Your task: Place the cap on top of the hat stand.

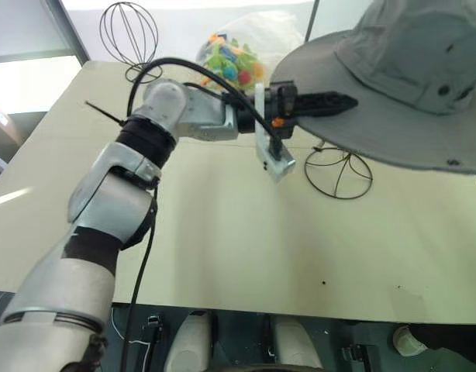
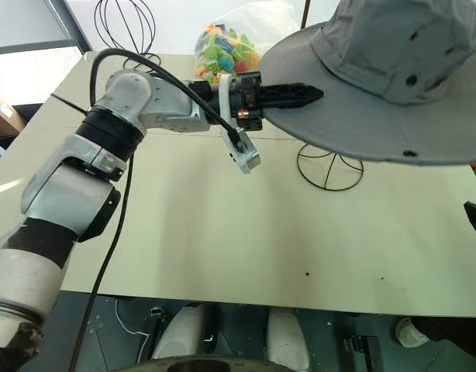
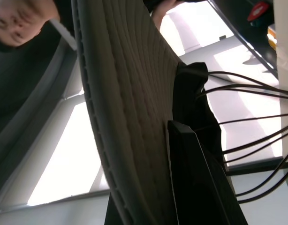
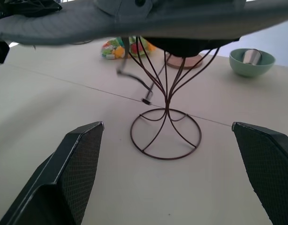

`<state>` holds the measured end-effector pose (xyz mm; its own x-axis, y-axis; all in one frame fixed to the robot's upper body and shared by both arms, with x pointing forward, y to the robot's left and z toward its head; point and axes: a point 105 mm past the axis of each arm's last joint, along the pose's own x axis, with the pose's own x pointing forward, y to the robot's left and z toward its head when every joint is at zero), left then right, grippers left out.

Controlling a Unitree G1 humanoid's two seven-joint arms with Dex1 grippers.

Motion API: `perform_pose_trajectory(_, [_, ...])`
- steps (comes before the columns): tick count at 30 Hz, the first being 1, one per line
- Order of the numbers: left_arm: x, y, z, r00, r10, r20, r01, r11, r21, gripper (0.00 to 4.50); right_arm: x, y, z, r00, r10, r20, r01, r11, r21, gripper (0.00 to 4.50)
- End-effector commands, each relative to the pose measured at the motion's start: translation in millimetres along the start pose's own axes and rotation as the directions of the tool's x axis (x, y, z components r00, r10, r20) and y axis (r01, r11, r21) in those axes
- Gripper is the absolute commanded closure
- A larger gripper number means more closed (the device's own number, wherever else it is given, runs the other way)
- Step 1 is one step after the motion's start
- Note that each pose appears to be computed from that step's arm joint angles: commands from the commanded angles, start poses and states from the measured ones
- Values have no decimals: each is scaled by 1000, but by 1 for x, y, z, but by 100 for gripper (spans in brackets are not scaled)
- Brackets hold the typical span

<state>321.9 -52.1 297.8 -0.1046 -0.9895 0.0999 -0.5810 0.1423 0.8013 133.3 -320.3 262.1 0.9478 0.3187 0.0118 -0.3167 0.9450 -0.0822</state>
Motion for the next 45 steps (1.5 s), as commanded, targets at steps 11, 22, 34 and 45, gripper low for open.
perform_pose_trajectory(11, [-8,-20,3,999,-27,31,27,1000,-3,449,-24,-5,-5,995,-101,12,101,995,-19,0])
perform_pose_trajectory(22, [-10,-42,14,998,-6,-70,-9,978,-209,449,-18,-9,8,994,-96,42,99,994,-51,0])
perform_pose_trajectory(34, [-15,-34,18,1000,-19,-23,14,983,-181,130,-10,-12,5,996,-81,44,83,995,-48,0])
perform_pose_trajectory(45, [-50,-28,19,997,-66,-28,62,989,-131,4,-7,-15,0,997,-82,13,82,995,-58,0])
